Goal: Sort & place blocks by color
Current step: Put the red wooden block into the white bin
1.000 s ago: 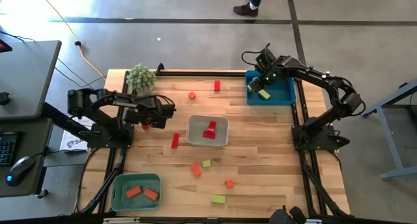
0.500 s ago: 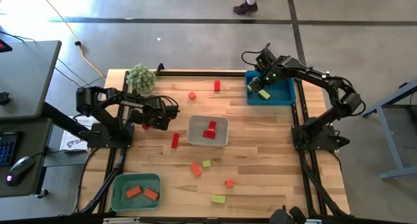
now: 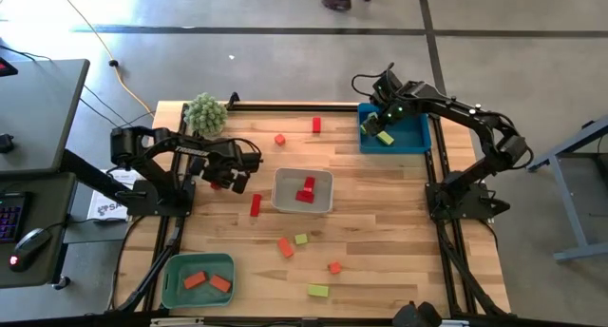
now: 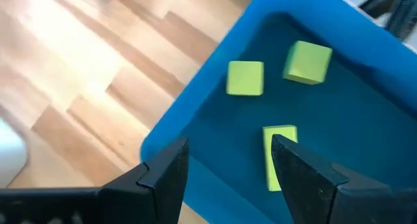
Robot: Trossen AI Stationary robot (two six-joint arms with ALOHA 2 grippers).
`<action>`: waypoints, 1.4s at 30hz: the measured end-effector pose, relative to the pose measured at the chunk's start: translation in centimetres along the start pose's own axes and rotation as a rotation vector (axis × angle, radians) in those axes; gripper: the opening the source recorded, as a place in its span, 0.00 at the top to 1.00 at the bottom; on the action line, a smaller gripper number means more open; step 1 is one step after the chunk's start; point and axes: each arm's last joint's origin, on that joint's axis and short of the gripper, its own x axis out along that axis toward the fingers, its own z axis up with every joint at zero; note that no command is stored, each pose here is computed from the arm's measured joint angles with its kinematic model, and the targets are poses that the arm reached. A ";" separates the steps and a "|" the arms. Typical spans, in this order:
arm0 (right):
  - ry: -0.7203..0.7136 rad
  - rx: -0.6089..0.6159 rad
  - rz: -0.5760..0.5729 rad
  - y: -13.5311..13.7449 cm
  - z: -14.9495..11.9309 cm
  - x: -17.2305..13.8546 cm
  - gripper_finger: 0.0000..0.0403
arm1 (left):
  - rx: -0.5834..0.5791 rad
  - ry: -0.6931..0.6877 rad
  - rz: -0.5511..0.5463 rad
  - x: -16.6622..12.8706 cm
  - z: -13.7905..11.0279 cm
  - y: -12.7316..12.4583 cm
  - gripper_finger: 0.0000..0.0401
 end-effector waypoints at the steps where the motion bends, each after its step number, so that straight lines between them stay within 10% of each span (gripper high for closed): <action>1: 0.001 -0.008 0.008 0.0 0.0 0.0 0.49 | 0.005 -0.015 -0.038 -0.5 0.2 -0.3 0.73; 11: 0.020 0.049 0.171 0.5 0.0 0.0 0.49 | 0.092 -0.296 -0.277 -7.7 1.5 -0.5 0.74; 24: 0.048 0.169 0.307 3.9 -0.2 -0.2 0.49 | 0.432 -0.757 -0.864 -15.7 3.0 -2.3 0.74; 42: 0.152 0.190 0.339 14.5 -3.4 -2.3 0.49 | 0.764 -0.658 -0.839 -13.1 1.4 -7.2 0.69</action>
